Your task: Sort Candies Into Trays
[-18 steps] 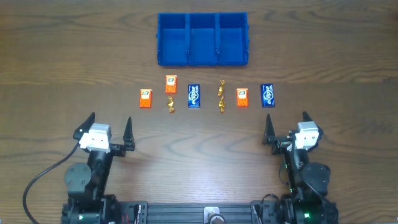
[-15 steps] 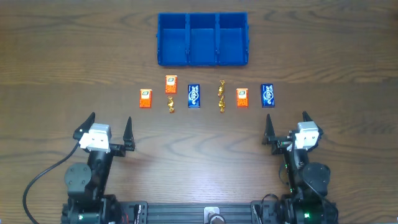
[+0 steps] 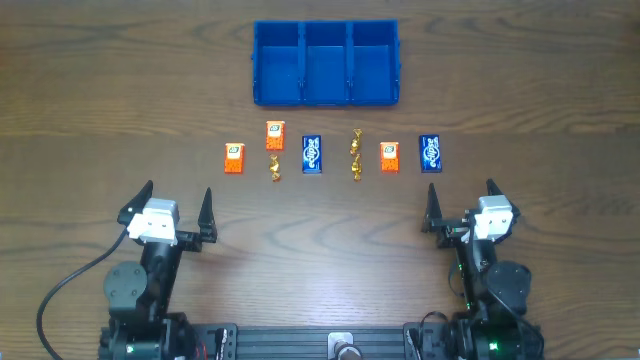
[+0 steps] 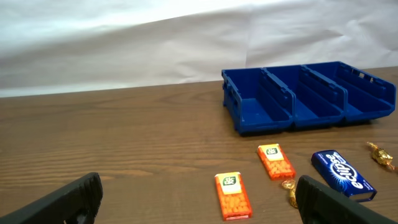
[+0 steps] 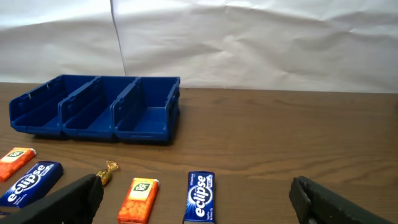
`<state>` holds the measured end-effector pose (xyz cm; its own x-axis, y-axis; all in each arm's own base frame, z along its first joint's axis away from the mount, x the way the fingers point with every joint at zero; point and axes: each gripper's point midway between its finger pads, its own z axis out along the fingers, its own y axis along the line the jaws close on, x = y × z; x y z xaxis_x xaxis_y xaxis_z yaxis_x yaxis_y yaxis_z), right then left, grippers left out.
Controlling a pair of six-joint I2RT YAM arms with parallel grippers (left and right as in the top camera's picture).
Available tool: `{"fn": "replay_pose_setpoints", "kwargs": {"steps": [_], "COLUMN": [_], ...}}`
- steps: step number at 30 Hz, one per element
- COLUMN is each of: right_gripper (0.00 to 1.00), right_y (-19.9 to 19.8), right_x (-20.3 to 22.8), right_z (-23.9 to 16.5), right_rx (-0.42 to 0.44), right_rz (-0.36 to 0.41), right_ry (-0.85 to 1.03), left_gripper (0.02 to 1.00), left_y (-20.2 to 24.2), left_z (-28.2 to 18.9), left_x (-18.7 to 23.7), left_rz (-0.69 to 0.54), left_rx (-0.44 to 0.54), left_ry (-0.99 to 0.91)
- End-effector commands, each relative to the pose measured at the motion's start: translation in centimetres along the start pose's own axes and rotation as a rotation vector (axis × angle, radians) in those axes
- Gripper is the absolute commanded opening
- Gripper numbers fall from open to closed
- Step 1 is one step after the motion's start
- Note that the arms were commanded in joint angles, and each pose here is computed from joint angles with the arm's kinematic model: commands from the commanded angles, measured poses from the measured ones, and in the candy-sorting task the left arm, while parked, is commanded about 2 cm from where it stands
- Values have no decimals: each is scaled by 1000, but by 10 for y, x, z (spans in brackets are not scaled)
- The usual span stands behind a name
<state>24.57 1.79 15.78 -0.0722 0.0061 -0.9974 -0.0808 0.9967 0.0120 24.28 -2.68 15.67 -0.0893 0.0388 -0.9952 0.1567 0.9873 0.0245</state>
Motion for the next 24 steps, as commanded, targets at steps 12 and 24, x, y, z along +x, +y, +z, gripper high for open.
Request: {"fn": "replay_pose_setpoints", "kwargs": {"steps": [12,24], "right_gripper": [998,998], "right_y": [0,0], "right_x": [1,1], "right_z": [0,0], "right_rx": [2,2], "right_rz": [-15,-15], "right_ry": [5,5], "left_gripper": [998,998], "left_y": [-4,3], "left_z": [1,10], "left_x": [16,-48], "left_rz": [3,-151], "left_rx": [24,2], "left_ry": [44,92]}}
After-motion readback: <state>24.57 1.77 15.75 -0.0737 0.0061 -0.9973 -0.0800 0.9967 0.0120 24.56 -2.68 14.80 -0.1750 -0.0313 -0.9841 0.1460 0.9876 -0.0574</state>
